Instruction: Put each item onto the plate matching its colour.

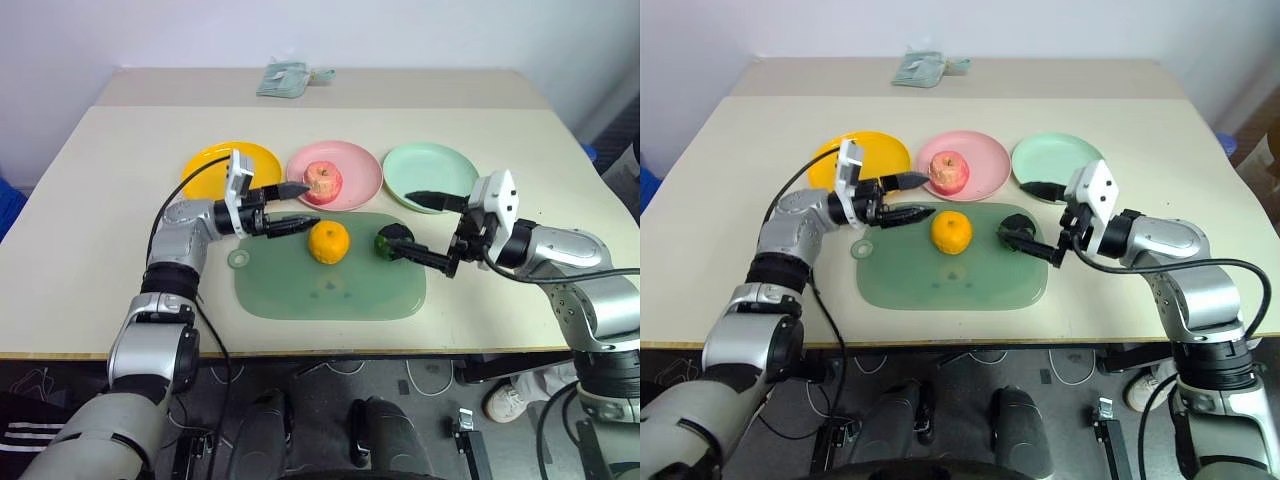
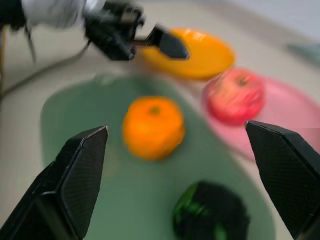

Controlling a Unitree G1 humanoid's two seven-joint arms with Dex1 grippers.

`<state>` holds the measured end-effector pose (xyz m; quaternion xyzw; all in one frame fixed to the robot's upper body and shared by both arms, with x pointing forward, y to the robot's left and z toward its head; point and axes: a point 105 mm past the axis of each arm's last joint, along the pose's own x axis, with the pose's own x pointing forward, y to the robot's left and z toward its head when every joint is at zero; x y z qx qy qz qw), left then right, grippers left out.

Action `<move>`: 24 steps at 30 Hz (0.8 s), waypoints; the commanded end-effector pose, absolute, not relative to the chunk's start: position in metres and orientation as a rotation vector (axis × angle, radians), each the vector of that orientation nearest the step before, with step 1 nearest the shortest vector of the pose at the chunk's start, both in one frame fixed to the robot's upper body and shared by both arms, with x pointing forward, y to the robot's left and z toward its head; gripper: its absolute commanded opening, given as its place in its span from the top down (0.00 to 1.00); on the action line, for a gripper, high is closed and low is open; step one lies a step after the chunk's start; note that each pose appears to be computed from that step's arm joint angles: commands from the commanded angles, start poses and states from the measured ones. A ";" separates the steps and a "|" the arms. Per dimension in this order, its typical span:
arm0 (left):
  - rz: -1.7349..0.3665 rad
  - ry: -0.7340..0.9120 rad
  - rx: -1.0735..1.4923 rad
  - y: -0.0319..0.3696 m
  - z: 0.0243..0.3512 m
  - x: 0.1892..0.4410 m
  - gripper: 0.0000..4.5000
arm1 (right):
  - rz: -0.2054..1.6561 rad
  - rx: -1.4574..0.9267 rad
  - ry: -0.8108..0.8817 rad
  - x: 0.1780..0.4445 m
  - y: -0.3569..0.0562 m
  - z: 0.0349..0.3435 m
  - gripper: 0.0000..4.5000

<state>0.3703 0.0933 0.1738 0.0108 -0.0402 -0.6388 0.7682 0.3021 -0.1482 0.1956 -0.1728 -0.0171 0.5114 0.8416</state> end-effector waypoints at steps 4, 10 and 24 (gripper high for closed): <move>-1.422 -0.165 0.204 0.073 0.167 0.362 0.01 | 1.086 -0.390 -0.091 0.302 -0.144 0.205 0.00; -1.404 -0.134 0.302 0.064 0.146 0.365 0.01 | 1.069 -0.408 -0.070 0.301 -0.148 0.200 0.00; -1.256 -0.160 0.209 0.081 0.158 0.378 0.26 | 1.041 -0.408 -0.094 0.305 -0.149 0.202 0.00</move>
